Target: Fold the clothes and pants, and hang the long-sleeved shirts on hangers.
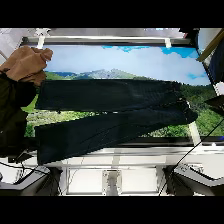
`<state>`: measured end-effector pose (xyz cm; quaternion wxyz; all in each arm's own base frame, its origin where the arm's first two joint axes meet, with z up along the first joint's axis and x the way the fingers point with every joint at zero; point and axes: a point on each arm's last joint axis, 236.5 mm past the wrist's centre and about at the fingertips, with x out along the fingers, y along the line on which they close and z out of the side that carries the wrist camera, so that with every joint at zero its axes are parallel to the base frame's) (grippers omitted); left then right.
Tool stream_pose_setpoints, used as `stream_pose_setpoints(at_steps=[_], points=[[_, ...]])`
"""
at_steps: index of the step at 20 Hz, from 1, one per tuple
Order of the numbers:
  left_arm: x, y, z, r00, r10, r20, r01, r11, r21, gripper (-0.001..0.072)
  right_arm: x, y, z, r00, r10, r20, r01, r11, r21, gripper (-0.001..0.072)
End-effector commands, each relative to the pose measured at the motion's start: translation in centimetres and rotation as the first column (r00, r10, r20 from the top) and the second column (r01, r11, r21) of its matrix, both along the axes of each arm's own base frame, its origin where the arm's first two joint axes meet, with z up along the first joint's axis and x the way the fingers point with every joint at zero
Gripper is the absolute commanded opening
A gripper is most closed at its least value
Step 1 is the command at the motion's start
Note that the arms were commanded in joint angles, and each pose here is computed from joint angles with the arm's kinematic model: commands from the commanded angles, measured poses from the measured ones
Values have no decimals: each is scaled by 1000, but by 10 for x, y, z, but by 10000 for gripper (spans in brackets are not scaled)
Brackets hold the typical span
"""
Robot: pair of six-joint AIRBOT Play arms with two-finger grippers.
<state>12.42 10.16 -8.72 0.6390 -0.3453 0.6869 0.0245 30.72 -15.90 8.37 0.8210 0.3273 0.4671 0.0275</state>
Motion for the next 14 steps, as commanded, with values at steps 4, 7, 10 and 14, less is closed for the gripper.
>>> stream_pose_setpoints(at_steps=[4, 7, 10, 14], points=[[11, -6, -13, 997, -72, 6, 72, 997, -15, 631, 1, 1, 1, 1000, -6, 3, 6, 1000, 10, 555], [12, -11, -17, 992, -122, -10, 122, 992, -21, 631, 1, 1, 1, 1000, -7, 2, 7, 1000, 11, 555], [14, -15, -20, 989, -147, -16, 146, 989, -30, 631, 1, 1, 1, 1000, -8, 3, 8, 1000, 11, 555], [23, -23, -18, 987, -158, 6, 158, 987, -42, 538, 1, 1, 1, 1000, -8, 3, 8, 1000, 11, 555]])
